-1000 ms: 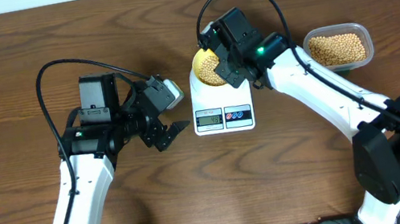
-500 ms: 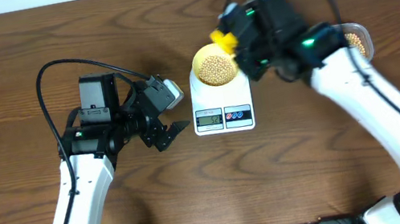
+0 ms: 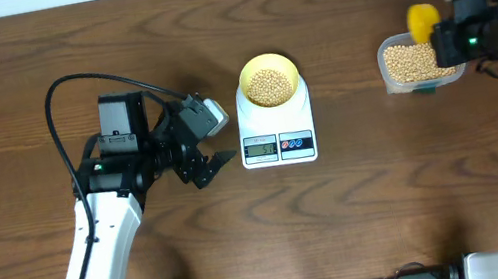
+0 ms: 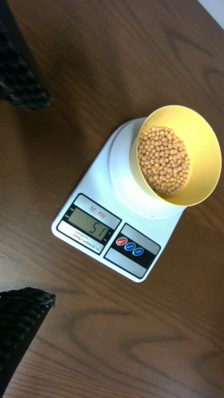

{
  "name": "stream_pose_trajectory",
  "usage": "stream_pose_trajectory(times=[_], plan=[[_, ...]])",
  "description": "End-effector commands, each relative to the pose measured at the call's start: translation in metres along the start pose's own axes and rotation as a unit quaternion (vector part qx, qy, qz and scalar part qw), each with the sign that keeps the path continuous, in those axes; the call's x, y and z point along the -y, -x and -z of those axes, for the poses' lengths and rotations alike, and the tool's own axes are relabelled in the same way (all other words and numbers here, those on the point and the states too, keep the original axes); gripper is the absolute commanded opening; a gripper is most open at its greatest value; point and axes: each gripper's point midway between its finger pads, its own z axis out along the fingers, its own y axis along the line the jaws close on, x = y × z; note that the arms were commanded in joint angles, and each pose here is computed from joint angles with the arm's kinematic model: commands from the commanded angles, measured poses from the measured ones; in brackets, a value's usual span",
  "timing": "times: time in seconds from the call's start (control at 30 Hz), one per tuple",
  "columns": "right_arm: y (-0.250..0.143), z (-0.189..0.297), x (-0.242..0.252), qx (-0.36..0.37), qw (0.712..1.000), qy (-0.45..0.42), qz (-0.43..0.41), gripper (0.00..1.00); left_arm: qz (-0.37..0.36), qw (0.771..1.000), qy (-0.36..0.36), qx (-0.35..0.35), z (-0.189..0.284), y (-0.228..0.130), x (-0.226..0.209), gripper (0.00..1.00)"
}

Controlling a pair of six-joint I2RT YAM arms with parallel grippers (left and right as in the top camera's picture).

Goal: Scoop item into bowl and weigh 50g on scale
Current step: 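Move the scoop back right over the soybean tub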

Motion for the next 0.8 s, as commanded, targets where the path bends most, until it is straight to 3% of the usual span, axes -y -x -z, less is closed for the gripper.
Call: stream_pose_trajectory(times=[0.0,0.23,0.5,0.77], plan=[[-0.008,-0.017,0.03,-0.03,0.999,-0.02,-0.027,0.01,-0.015,1.0,0.011,0.006,0.005,0.009,-0.007,0.93],[-0.027,-0.055,0.042,-0.087,0.995,-0.02,-0.042,0.01,-0.015,1.0,0.011,0.006,0.005,0.009,-0.007,0.93],[-0.026,-0.054,0.038,-0.084,0.996,-0.009,-0.043,0.01,-0.015,1.0,0.011,0.006,0.005,0.009,-0.007,0.93],[0.02,-0.006,0.012,-0.027,0.994,0.044,-0.101,0.01,-0.015,1.0,0.011,0.006,0.005,0.009,-0.007,0.93]])
